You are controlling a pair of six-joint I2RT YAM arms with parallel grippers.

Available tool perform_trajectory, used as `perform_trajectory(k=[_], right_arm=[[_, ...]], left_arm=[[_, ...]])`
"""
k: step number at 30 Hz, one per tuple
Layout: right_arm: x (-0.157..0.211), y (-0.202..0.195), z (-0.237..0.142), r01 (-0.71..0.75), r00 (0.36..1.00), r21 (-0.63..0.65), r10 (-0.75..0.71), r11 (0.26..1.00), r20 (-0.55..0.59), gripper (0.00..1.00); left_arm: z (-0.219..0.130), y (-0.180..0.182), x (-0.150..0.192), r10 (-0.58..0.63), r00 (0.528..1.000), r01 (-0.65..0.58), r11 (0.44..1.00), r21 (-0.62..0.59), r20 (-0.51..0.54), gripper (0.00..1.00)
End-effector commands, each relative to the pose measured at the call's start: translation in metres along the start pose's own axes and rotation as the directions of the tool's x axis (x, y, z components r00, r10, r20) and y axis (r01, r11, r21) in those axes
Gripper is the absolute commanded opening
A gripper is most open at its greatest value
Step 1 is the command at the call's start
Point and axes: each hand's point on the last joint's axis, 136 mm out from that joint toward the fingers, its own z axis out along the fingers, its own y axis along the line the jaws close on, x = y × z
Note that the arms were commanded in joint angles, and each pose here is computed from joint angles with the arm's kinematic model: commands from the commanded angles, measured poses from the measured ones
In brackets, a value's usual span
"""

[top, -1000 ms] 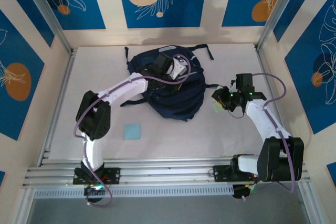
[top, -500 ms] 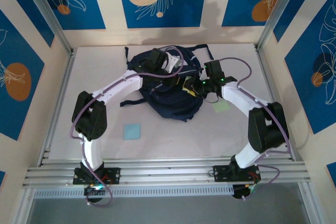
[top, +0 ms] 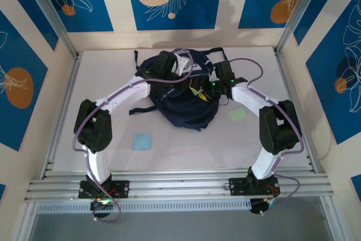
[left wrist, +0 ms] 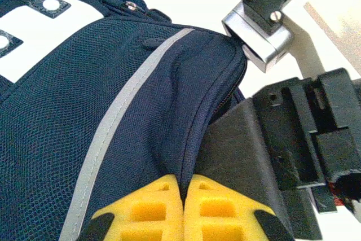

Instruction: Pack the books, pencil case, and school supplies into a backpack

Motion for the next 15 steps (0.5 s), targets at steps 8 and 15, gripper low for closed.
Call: perform_trajectory(k=[8, 15], right_arm=[[0.004, -0.032, -0.059, 0.019, 0.998, 0.049, -0.022, 0.999, 0.06, 0.69], [-0.01, -0.128, -0.106, -0.145, 0.978, 0.362, 0.079, 0.921, 0.192, 0.76]], left_arm=[[-0.026, -0.014, -0.019, -0.011, 0.997, 0.008, 0.999, 0.042, 0.076, 0.0], [-0.024, -0.016, -0.011, -0.025, 0.998, 0.022, 0.998, 0.053, 0.057, 0.0]])
